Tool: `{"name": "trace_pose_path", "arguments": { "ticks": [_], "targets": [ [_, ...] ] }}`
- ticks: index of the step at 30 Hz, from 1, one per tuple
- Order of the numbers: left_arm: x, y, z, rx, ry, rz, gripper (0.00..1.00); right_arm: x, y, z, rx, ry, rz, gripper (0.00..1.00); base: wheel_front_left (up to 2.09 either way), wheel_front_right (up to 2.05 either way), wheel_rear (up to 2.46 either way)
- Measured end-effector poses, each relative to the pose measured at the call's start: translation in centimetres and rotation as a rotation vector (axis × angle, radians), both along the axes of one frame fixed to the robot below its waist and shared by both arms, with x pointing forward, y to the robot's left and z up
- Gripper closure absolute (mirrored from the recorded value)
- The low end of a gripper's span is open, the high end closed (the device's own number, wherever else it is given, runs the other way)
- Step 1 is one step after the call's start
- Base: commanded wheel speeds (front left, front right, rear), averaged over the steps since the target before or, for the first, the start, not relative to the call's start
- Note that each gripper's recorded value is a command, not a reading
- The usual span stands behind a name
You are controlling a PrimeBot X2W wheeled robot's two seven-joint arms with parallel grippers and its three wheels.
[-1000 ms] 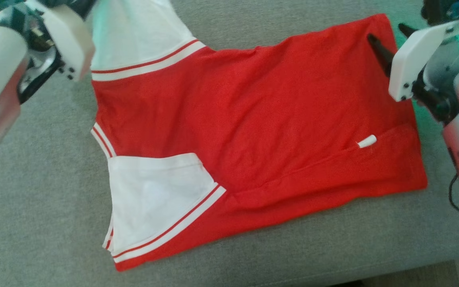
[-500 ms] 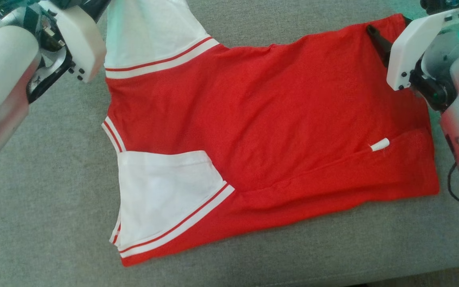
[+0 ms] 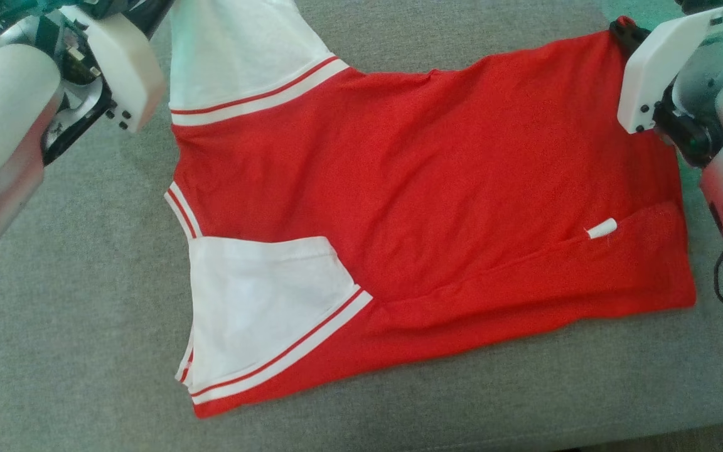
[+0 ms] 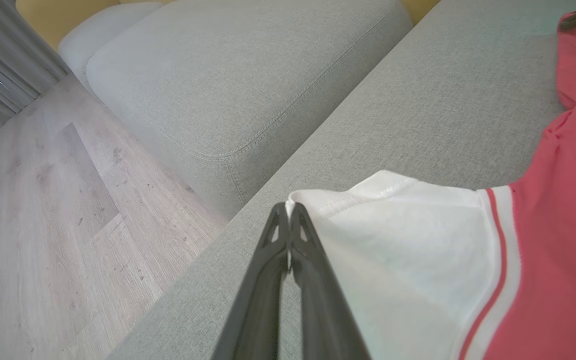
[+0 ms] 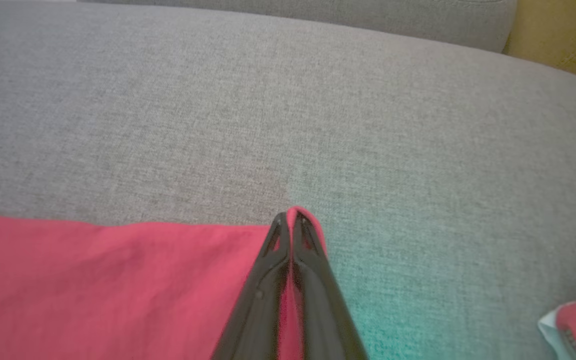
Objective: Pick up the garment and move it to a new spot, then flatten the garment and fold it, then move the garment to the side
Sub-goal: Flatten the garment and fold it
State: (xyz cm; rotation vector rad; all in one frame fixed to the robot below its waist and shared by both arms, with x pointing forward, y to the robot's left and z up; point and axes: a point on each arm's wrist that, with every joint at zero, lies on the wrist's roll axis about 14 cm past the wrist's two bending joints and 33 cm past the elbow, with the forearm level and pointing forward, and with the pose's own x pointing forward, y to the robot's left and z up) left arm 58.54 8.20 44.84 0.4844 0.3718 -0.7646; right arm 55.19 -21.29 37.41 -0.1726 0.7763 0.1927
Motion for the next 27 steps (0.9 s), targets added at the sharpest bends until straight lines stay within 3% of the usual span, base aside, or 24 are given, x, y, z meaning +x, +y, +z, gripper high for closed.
{"name": "trace_pose_path", "arguments": {
  "ticks": [7,15,20,27],
  "targets": [
    [0.9,0.5,0.7,-0.017,-0.081,-0.01,1.0,1.9,-1.1,2.3,0.032,-0.122,-0.037,1.0,0.0,0.0,0.0],
    [3.6,0.9,5.8,-0.106,-0.294,0.019,1.0,3.8,-3.3,5.8,0.075,-0.276,-0.104,1.0,0.0,0.0,0.0],
    [3.2,0.8,7.0,-0.13,-0.316,0.023,1.0,3.9,-3.6,7.0,0.127,-0.339,-0.126,1.0,0.0,0.0,0.0],
    [-0.1,0.5,7.0,-0.188,-0.313,0.017,1.0,1.3,-3.7,5.5,0.188,-0.33,-0.144,1.0,0.0,0.0,0.0]
  ]
}}
